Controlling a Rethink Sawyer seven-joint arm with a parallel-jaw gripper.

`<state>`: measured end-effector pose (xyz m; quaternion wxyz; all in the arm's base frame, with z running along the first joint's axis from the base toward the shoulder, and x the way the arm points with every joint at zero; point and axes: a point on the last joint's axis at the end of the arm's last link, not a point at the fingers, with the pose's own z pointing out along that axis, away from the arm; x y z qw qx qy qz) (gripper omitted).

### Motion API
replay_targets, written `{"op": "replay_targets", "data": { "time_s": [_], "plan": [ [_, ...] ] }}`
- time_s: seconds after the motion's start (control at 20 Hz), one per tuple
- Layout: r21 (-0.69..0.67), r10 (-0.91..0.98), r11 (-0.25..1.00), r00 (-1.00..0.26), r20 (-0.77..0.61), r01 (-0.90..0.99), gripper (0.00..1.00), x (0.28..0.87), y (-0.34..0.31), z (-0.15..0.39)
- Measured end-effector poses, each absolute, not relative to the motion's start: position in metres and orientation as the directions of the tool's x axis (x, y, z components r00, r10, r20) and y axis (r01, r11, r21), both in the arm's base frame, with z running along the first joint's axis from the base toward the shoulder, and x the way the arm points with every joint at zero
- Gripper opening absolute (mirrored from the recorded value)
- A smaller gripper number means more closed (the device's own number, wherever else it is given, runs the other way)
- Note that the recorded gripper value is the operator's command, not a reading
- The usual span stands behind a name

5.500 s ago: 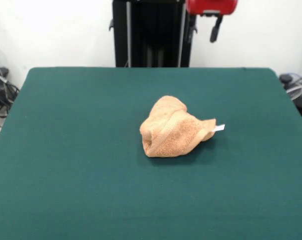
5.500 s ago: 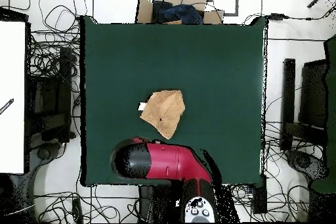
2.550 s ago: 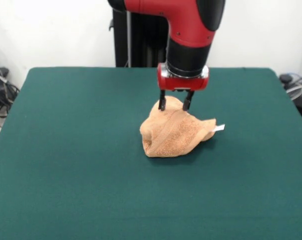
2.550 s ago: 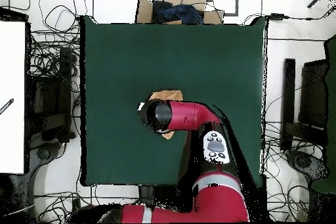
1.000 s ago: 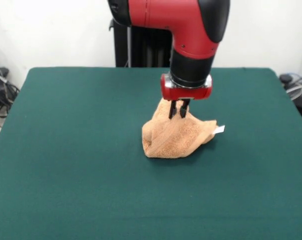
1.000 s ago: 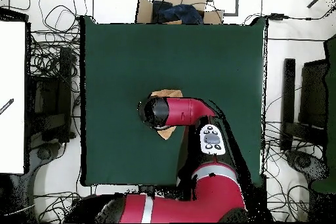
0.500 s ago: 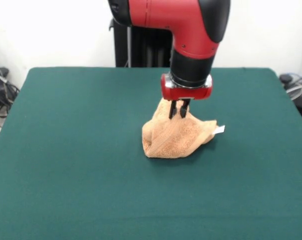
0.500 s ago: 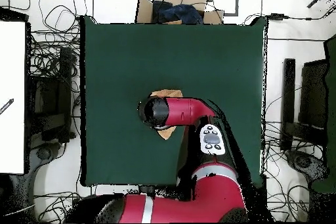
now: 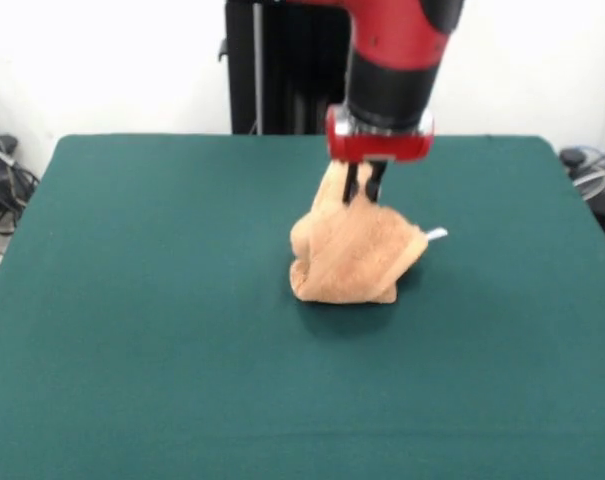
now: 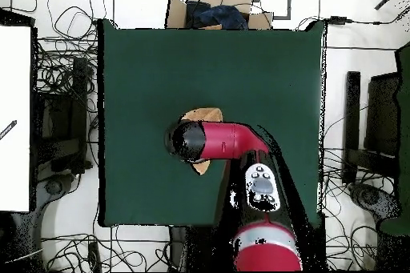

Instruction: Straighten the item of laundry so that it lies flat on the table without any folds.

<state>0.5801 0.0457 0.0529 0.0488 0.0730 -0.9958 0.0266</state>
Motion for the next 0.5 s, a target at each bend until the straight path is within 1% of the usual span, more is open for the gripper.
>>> {"op": "replay_targets", "data": {
  "time_s": [0.3,0.5],
  "plan": [
    [-0.045,-0.117,0.991,-0.985,0.124,-0.123,0.0,0.579,0.05,0.123],
    [-0.04,-0.118,0.991,-0.983,0.141,-0.125,0.0,0.579,0.065,0.168]
  ]
}}
